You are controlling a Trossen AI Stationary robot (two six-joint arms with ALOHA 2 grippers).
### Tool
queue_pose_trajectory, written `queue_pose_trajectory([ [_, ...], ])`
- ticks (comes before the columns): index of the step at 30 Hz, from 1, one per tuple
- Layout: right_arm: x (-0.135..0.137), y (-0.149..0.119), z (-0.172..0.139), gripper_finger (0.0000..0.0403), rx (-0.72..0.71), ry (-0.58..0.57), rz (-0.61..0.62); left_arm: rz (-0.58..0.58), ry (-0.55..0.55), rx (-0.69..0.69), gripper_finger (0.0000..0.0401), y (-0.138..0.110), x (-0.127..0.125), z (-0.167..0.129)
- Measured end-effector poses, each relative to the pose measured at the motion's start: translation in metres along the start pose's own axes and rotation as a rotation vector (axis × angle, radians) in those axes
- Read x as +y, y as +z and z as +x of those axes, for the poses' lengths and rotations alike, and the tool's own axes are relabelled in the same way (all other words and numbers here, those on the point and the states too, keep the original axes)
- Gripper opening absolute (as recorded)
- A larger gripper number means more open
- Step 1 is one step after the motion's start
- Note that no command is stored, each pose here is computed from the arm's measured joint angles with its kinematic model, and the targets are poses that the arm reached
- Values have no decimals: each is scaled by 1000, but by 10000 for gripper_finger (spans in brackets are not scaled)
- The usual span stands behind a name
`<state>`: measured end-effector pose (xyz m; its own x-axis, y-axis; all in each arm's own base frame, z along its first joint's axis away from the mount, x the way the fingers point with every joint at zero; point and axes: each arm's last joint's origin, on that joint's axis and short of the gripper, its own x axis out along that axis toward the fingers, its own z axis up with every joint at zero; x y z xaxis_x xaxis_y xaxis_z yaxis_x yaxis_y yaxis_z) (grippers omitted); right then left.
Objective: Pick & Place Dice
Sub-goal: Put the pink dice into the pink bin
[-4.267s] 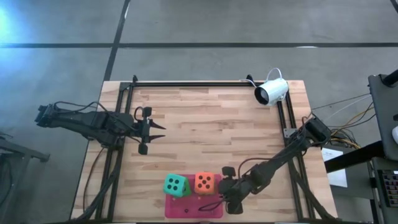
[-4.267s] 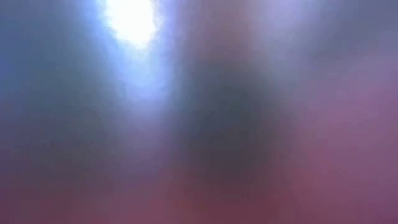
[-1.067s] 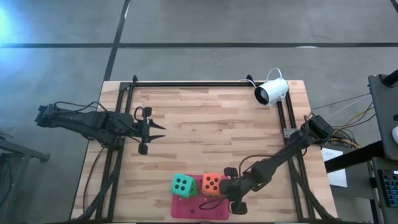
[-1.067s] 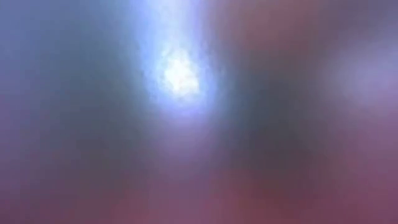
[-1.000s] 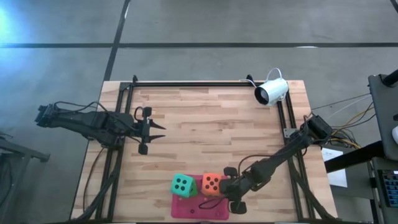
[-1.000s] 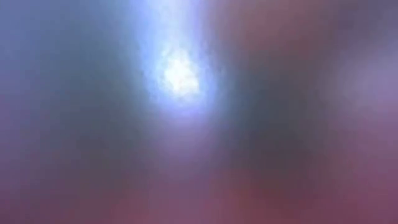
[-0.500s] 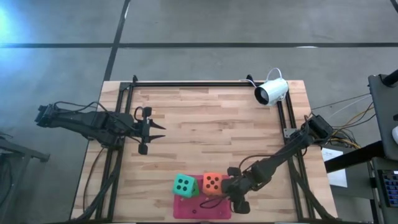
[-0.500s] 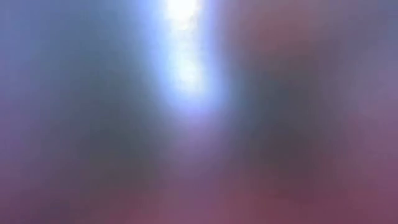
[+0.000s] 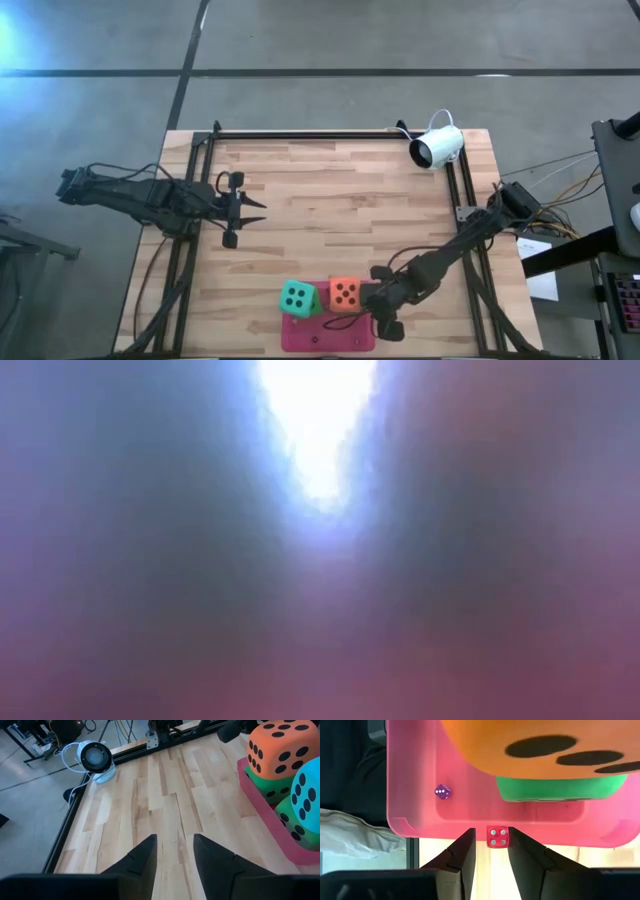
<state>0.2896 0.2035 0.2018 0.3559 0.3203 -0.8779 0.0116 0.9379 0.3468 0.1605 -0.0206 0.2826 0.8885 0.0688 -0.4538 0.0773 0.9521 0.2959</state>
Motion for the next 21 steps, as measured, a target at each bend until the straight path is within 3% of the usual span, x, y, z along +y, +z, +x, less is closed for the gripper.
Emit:
queue_pose_trajectory([
  [13,-2,3,1,92,-19,-5,-5,0,0,0,126,0,0,0],
  [21,-5,6,1,129,-38,-26,10,0,0,0,133,0,0,0],
])
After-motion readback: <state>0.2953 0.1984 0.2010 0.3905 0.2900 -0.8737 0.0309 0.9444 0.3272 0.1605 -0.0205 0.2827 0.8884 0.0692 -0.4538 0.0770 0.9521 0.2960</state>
